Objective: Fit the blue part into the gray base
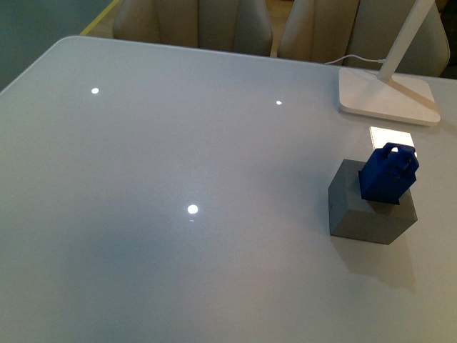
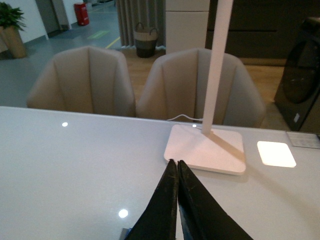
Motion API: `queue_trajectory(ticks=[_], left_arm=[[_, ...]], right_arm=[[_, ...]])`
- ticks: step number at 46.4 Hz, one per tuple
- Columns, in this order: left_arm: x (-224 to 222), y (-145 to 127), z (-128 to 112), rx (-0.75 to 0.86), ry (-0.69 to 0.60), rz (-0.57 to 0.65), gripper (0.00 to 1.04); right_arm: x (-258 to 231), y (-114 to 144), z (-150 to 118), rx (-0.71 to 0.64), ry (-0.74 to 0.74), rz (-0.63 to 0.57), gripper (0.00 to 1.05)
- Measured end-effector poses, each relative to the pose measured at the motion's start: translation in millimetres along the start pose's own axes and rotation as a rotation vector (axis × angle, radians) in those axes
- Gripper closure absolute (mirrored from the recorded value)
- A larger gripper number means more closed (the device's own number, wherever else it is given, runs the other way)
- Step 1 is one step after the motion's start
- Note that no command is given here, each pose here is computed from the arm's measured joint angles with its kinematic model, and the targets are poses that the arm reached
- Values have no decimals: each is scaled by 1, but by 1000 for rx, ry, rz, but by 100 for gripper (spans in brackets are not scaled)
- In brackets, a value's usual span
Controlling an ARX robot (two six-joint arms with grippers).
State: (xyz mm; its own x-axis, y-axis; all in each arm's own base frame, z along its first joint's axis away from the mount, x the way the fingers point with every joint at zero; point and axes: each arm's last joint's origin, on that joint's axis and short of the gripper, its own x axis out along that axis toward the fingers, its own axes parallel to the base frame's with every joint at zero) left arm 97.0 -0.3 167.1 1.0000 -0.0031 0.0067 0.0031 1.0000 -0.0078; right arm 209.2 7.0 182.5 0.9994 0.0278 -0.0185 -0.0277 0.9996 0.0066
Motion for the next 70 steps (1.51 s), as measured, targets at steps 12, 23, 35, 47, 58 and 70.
queue_trajectory(ticks=[12, 23, 35, 47, 58, 70], left_arm=[[0, 0, 0, 0, 0, 0, 7], [0, 0, 0, 0, 0, 0, 7], [0, 0, 0, 0, 0, 0, 7], [0, 0, 0, 0, 0, 0, 7], [0, 0, 0, 0, 0, 0, 7], [0, 0, 0, 0, 0, 0, 7]], right_arm=[[-34, -6, -8, -2, -5, -29, 103], [-53, -6, -22, -2, 0, -27, 103], [-68, -5, -17, -3, -16, -27, 103], [-81, -5, -13, -3, -31, -27, 103], [-90, -4, -11, -3, -37, -27, 103], [-97, -4, -12, -3, -38, -27, 103]])
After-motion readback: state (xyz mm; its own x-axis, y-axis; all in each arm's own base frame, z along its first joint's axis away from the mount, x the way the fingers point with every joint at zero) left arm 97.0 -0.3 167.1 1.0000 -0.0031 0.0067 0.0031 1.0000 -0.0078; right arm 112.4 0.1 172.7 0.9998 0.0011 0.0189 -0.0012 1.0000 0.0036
